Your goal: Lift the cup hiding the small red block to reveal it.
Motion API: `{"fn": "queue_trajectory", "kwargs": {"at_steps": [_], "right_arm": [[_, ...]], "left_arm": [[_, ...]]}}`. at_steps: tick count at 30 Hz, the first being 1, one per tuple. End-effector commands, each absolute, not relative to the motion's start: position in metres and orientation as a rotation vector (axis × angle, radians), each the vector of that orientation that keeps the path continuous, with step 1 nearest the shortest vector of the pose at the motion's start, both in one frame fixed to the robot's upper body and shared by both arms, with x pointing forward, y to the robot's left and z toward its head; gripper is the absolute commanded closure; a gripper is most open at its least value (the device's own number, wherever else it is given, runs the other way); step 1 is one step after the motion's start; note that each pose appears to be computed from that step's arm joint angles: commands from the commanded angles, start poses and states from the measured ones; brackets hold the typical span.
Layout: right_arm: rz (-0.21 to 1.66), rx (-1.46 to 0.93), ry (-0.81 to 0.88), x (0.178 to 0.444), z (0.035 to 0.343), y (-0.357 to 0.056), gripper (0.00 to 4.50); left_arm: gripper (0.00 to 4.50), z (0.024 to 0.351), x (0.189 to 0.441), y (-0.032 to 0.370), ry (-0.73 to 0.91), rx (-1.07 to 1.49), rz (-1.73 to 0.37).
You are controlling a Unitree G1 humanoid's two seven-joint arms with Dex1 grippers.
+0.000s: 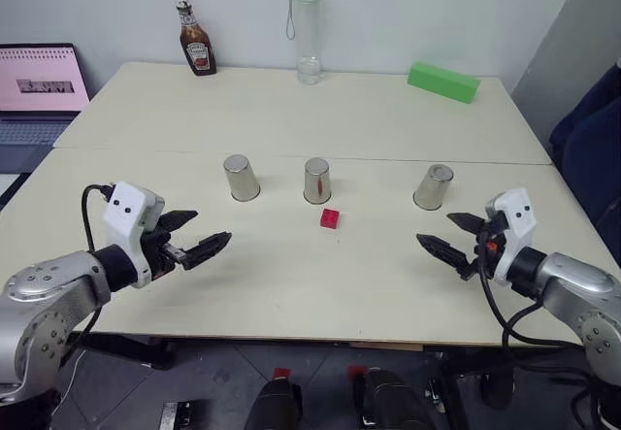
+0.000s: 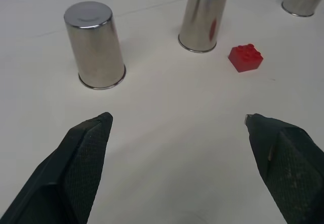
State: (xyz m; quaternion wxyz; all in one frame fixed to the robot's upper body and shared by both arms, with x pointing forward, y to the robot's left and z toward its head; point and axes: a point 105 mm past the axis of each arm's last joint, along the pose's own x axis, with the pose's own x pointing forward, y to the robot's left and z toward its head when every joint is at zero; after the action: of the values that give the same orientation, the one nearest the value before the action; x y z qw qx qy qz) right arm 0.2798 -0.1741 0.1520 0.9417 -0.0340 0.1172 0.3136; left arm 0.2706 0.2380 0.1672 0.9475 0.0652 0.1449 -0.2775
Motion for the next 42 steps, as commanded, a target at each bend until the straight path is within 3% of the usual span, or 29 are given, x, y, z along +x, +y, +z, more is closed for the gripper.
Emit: {"fn": "queue_trajectory", "kwargs": {"at_steps": [1, 42], "right_arm": [[0.630, -0.089, 0.191, 0.281, 0.166, -0.179, 0.00], [0.600, -0.070, 0.185, 0.282, 0.162, -0.183, 0.00]], "left_arm": [[0.03, 0.183, 0.275, 0.239, 0.234, 0.155, -0.568], [0.03, 0.183, 0.280, 0.230, 0.240, 0.171, -0.601]]}}
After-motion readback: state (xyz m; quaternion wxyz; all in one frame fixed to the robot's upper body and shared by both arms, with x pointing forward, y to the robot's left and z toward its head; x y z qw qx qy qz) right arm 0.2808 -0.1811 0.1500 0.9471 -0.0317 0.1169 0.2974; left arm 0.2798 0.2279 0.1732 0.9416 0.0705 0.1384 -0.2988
